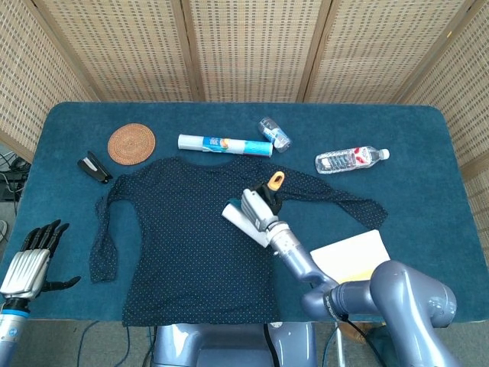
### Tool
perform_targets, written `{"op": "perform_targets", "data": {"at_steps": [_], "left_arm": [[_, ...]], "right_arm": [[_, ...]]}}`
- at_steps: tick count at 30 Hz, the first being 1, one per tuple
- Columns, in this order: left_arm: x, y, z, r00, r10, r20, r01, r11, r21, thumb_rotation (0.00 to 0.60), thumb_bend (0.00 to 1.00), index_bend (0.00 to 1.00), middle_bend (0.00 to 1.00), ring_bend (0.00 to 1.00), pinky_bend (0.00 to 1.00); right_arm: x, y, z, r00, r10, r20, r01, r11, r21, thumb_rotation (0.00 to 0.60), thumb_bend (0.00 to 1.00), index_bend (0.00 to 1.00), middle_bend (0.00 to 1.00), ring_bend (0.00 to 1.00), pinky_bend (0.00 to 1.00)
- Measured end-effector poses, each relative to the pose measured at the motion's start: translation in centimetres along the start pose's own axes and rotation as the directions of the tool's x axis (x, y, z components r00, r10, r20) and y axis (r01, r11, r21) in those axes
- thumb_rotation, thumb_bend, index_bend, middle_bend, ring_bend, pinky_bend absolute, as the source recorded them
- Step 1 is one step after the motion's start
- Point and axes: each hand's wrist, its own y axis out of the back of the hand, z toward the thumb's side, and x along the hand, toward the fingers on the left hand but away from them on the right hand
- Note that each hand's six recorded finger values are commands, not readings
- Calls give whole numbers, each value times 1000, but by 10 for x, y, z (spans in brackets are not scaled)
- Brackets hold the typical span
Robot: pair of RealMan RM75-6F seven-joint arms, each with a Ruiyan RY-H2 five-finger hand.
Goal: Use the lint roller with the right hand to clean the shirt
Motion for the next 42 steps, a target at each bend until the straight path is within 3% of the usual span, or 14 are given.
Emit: {"op": "perform_targets", "data": {"at_steps": [9,10,12,14,15,18,28,30,32,35,37,38,40,42], "left_arm": [[0,-1,0,1000,-1,-3,1,1000,4,600,0,0,0,0,0],[0,-1,0,1000,-2,-3,2,1000,4,600,0,0,0,0,0],[0,-1,1,1000,-2,1,2,1000,4,600,0,0,0,0,0],[0,-1,2,1000,-1,4,1,1000,3,600,0,0,0,0,0],[0,-1,2,1000,-1,5,1,1000,2,600,0,0,0,0,0],[-2,1,3,1000,0,11,0,1000,-6,600,0,0,0,0,0],[-15,13,10,997,45,59,-43,999,-30,600,0,0,0,0,0],[-16,14,11,996,50,68,-48,998,-35,600,0,0,0,0,0],[-19,16,12,995,60,79,-57,998,-39,600,0,0,0,0,0],[-22,20,14,992,81,97,-78,996,-39,600,0,0,0,0,0],[-25,22,15,990,97,106,-93,995,-39,600,0,0,0,0,0],[-27,23,16,988,106,111,-103,994,-38,600,0,0,0,0,0],[-30,23,17,986,121,118,-117,992,-37,600,0,0,0,0,0],[-32,25,18,982,142,127,-139,990,-37,600,0,0,0,0,0]], "right_arm": [[-5,-39,-9,996,79,32,-79,997,6,600,669,674,1000,1000,1000],[-5,-39,-9,996,77,34,-78,997,4,600,658,604,1000,1000,1000],[-4,-38,-11,996,76,42,-75,997,-18,600,573,340,1000,1000,1000],[-4,-37,-14,995,76,60,-74,996,-48,600,336,48,998,1000,1000],[-3,-36,-16,995,77,69,-73,996,-56,600,259,10,997,1000,1000],[1,-35,-24,991,80,107,-70,993,-99,600,119,0,995,1000,1000],[46,-53,-60,977,88,194,-24,950,-312,600,88,0,938,989,1000],[59,-62,-68,973,84,216,7,921,-388,600,54,0,869,933,958],[73,-74,-75,967,82,241,44,879,-476,600,15,0,744,793,782],[100,-96,-83,956,105,274,90,785,-613,600,0,0,353,331,262],[122,-112,-85,949,136,286,107,711,-694,600,0,0,180,131,74],[143,-125,-84,942,166,291,119,648,-752,600,0,0,127,77,34],[166,-139,-82,935,200,294,125,589,-799,600,0,0,21,3,0],[200,-153,-76,925,246,290,126,522,-844,600,0,0,0,0,0]]}}
